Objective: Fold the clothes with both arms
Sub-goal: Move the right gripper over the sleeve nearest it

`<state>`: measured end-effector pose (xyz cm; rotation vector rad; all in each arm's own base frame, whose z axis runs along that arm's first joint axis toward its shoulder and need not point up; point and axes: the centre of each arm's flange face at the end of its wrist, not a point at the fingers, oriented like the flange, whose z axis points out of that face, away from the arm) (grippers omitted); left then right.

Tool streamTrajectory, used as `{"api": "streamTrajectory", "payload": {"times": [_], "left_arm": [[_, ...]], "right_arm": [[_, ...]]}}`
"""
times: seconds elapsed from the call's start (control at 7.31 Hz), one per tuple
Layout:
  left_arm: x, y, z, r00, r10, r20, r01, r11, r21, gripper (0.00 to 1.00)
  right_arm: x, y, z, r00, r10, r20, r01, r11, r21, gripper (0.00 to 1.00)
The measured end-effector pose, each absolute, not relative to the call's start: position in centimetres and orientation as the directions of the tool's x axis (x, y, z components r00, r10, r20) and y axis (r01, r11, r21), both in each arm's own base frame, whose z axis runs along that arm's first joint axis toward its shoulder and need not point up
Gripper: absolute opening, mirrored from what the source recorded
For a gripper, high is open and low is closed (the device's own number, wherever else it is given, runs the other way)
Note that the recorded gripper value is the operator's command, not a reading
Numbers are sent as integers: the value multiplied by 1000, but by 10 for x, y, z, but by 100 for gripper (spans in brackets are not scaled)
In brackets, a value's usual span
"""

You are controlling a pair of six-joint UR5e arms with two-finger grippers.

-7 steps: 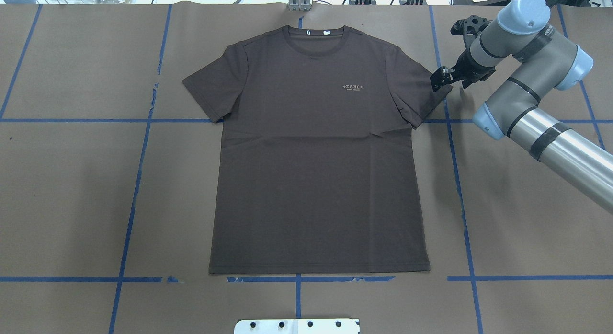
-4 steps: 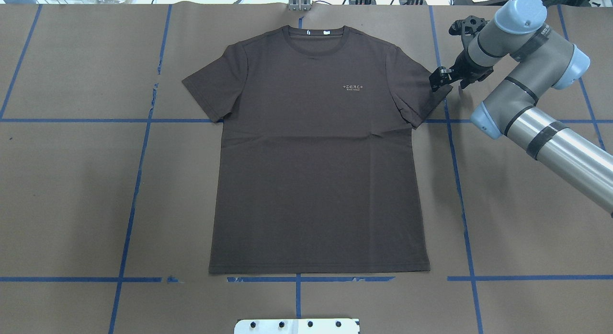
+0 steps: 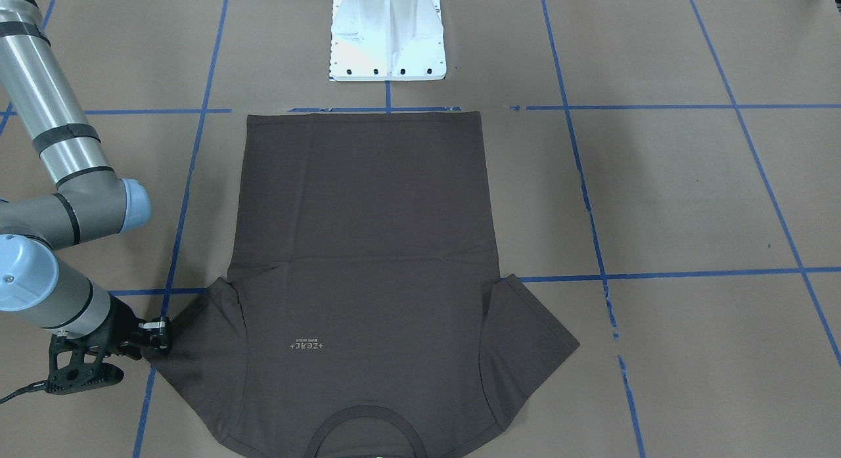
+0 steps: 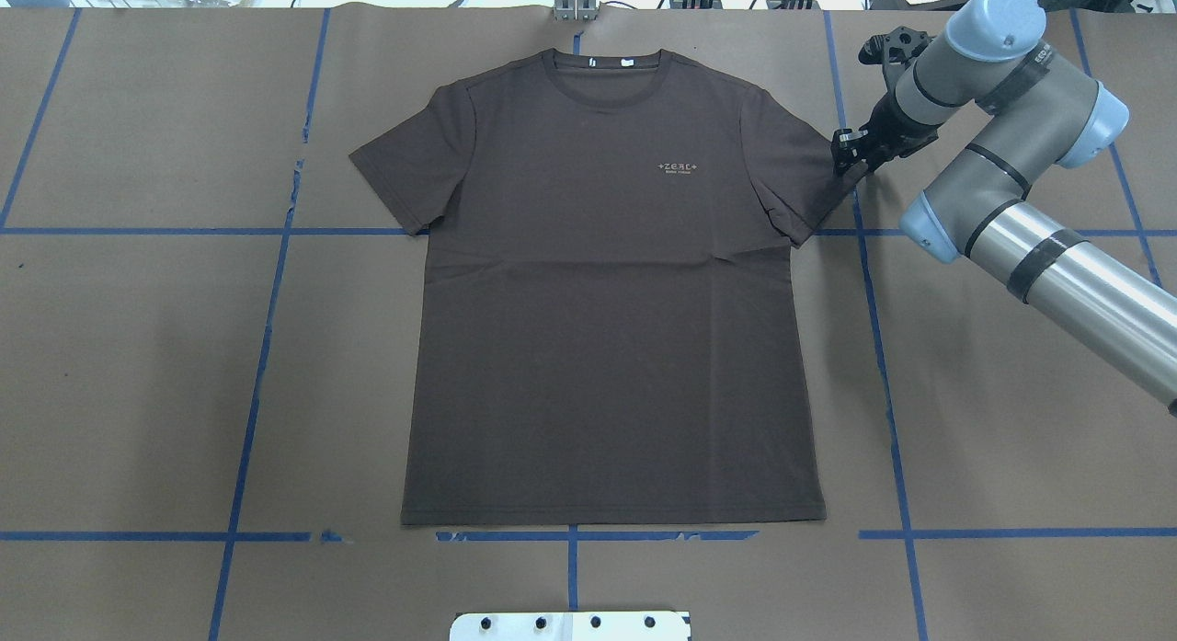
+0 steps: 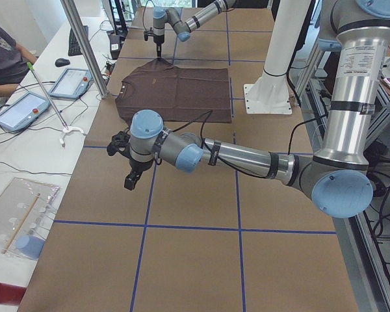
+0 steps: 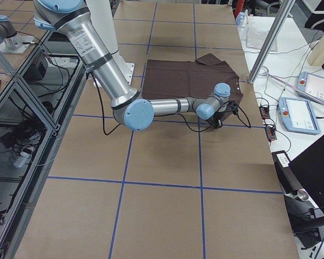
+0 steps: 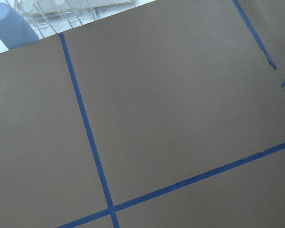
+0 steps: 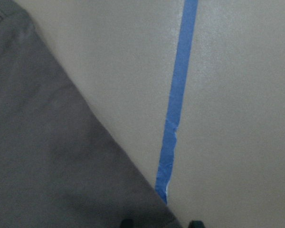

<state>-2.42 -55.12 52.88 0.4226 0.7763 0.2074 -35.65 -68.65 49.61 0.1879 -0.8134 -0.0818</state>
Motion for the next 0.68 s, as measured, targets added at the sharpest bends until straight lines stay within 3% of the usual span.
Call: {"api": "streamTrajectory", "payload": {"times": [0.14, 0.68], "left_arm": [[-24, -551, 529, 699, 332, -633, -27, 897, 441, 100], [-24, -553, 530, 699, 331, -634, -27, 898, 439, 100]], "right_arm": [[-358, -688, 492, 682, -151, 716, 3, 979, 204, 0], [-359, -689, 471, 666, -180, 724, 5, 971, 237, 0]]}}
